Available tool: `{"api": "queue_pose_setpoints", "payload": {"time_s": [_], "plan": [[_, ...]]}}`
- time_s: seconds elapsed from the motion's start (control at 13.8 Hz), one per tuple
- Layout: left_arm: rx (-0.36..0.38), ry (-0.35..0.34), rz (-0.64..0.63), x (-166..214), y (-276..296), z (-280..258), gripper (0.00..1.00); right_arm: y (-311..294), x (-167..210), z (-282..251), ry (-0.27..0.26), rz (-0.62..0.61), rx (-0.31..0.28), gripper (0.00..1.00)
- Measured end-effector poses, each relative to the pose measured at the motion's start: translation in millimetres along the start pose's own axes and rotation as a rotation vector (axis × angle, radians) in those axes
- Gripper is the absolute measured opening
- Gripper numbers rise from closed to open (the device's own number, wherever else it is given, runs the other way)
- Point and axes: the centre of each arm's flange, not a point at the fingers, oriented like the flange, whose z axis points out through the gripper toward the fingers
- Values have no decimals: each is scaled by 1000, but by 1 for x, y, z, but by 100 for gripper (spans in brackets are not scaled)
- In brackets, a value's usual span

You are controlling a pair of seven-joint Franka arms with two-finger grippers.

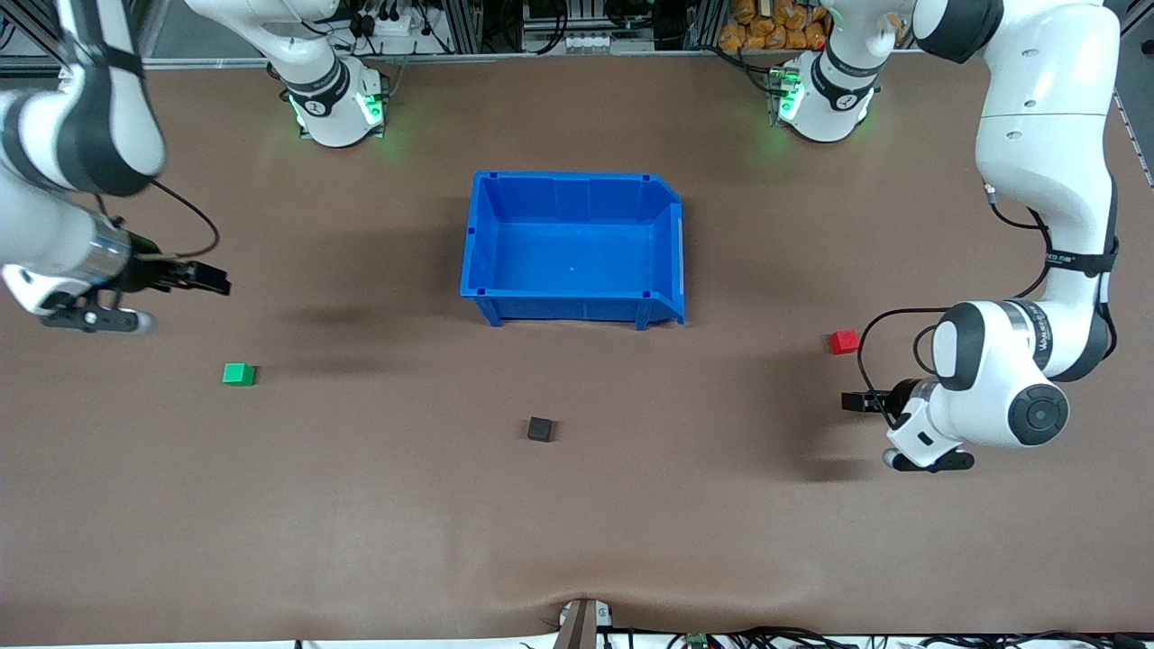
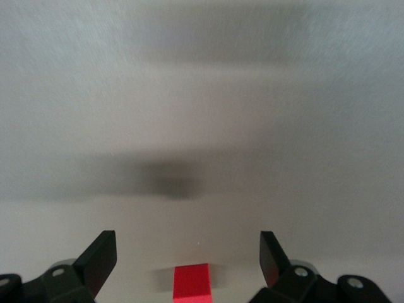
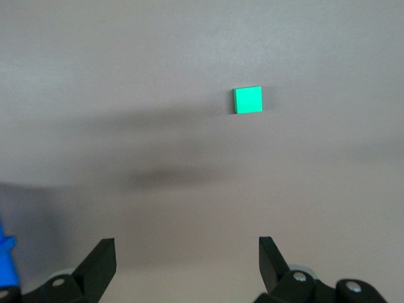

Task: Attach green and red cubes to black cube
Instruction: 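Reach the left gripper to the red cube while the right gripper reaches the green cube, then close the left gripper on the red cube while the right gripper grasps the green cube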

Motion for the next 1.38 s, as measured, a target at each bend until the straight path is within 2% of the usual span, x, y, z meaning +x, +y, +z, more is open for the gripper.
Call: {"api": "queue_pose_setpoints", "payload": {"time_s": [0.22,0.29,0.36,0.44,0.65,0.94,1.02,1.24,1.31,1.38], "plan": [[-10,-55,11,-10,7,25,100,14,11,61,-24,25,-4,100],[-12,-70,15,-13,10,32,94,19,16,77,-30,34,-4,100],[-14,-85,20,-16,13,37,94,23,22,92,-25,34,-6,100],[-15,-100,23,-19,15,41,88,26,29,105,-14,23,-8,100],[-19,-135,14,-25,4,46,83,31,45,139,35,-32,-17,100],[-28,-165,15,-30,-11,53,75,41,65,167,43,-81,-24,100],[-29,-169,18,-31,-9,53,71,44,69,172,51,-91,-26,100],[-30,-182,23,-33,-6,55,71,59,77,187,87,-134,-34,100],[-30,-190,23,-34,-6,56,64,65,79,191,93,-145,-36,100],[-30,-197,23,-35,-6,58,64,69,81,194,95,-149,-37,100]]}}
